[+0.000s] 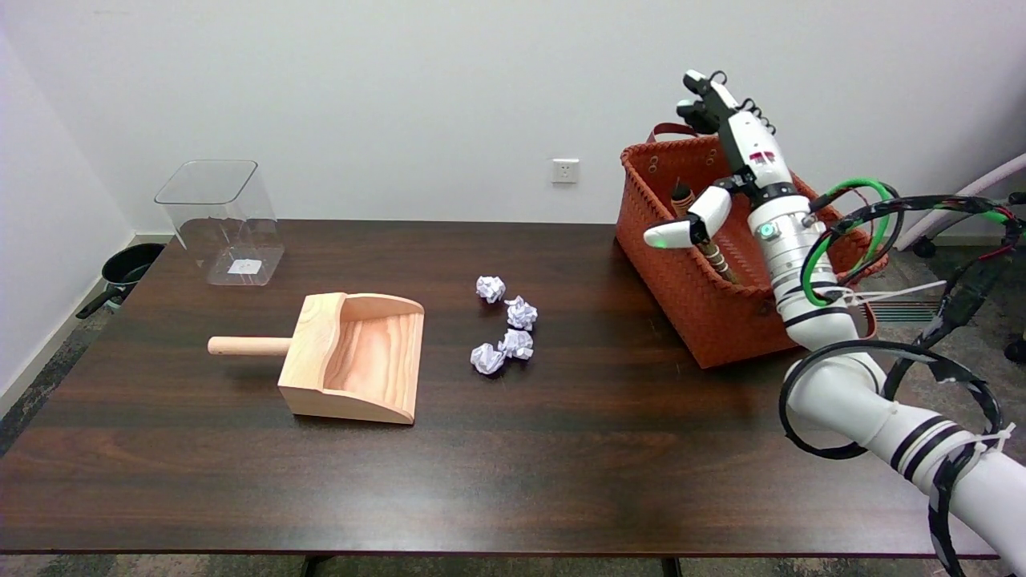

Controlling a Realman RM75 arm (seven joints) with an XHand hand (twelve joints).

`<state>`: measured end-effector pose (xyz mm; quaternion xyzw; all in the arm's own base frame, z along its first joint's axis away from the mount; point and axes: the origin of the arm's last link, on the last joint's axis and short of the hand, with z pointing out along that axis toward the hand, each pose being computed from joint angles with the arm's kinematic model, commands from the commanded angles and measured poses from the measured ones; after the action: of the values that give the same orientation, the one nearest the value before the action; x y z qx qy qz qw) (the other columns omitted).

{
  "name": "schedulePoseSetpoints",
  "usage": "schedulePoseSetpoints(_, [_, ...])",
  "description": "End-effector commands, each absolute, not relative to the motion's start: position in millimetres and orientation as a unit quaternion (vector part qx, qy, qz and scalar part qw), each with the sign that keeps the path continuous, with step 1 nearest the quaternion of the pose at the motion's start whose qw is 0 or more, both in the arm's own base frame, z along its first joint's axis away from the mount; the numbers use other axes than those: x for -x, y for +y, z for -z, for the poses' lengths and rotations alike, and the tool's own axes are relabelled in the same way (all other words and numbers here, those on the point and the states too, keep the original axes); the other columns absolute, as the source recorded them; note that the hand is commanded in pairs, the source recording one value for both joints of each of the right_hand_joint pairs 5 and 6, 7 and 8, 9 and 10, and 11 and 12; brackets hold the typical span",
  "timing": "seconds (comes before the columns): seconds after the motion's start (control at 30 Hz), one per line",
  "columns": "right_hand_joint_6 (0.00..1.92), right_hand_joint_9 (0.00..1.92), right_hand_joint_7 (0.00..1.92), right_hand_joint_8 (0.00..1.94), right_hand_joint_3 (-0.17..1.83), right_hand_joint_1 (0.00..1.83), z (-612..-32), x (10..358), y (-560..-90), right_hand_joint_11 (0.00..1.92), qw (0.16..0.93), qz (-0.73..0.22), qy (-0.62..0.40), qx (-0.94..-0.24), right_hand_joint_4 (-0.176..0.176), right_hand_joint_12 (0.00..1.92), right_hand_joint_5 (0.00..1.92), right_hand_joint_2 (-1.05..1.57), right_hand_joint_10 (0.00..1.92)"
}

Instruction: Pick up the broom in the basket.

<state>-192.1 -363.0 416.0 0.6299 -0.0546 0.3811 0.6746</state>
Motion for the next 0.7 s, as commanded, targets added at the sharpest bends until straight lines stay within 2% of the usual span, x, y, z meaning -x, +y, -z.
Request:
schedulePoseSetpoints(0.03, [0.23,0.48,0.48,0.48,0.92,1.10,-442.9,239.6,-359.2,0.48,0.711,-0.388,-0.107,-0.577,0.000,0.48,0.23,-0.65,0.48])
schedulePoseSetpoints(0.3, [0.21,0.52,0.54,0.54,0.89,1.11,-429.0,256.9,-351.8,0.50,0.698,-0.398,-0.144,-0.578,0.000,0.50,0.21,-0.58,0.52])
schedulePoseSetpoints(0.7, [0.20,0.54,0.62,0.62,0.91,1.12,-425.1,258.0,-350.5,0.50,0.693,-0.402,-0.147,-0.580,0.000,0.50,0.20,-0.50,0.54])
